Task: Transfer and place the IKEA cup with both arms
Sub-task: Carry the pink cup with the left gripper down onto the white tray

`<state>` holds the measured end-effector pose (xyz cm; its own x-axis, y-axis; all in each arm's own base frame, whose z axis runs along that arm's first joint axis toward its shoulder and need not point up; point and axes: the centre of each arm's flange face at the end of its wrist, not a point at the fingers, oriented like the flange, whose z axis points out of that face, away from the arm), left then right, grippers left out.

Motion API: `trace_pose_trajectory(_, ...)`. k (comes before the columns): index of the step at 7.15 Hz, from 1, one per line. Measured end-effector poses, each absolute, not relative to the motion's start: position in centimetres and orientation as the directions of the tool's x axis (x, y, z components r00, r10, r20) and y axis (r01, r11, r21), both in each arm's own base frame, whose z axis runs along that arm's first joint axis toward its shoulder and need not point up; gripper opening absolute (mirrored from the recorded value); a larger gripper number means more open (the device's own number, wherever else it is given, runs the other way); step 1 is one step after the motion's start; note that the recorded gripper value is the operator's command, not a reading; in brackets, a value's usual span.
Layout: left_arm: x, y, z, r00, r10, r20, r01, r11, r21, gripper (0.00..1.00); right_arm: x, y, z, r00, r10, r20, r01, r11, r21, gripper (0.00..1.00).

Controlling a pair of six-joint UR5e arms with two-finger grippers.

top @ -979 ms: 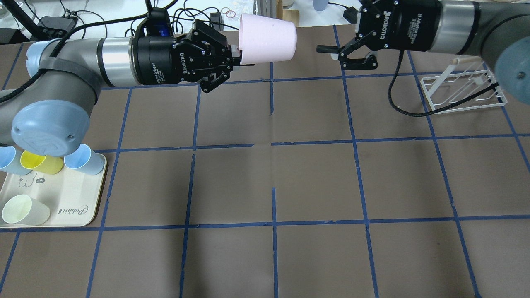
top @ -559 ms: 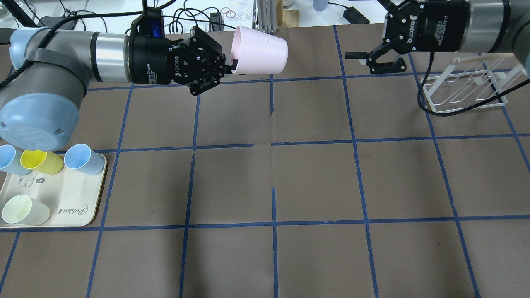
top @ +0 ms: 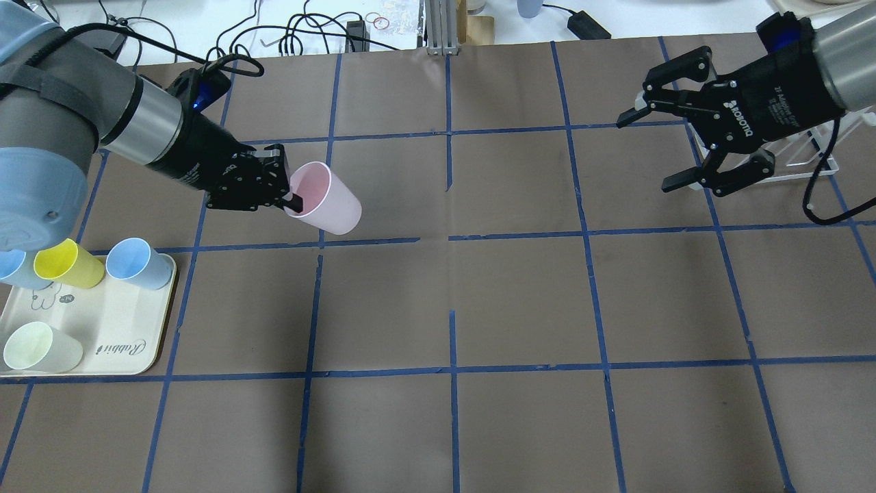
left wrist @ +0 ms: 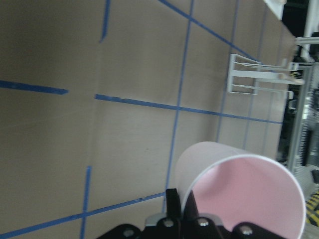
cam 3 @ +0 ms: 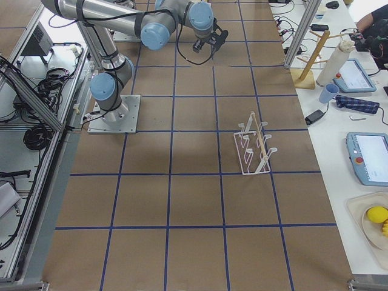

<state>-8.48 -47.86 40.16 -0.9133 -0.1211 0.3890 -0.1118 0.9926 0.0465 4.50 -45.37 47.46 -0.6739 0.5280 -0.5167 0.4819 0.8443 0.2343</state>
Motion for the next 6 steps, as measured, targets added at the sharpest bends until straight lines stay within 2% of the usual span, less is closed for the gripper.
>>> trace_pose_trajectory(2,-1.4,-47.0,37.6,-0.961,-0.034,0.274,-0.019,0.998,0.058,0.0,6.1,-43.9,49.1,-0.834,0.458,-0.309,0.445,0.888,0.115,1.0)
trace_pose_trajectory(4,7.9,-44.8,34.8,-0.974,0.02,0.225,0.041,0.995,0.089,0.0,9.0,-42.8,49.7,-0.927,0.357,-0.117,0.354,0.934,0.045,1.0)
trace_pose_trajectory(6,15.6,-42.0,33.2,-0.976,0.078,0.204,0.099,0.991,0.092,0.0,11.3,-42.0,49.1,-0.959,0.279,-0.038,0.278,0.96,0.035,1.0)
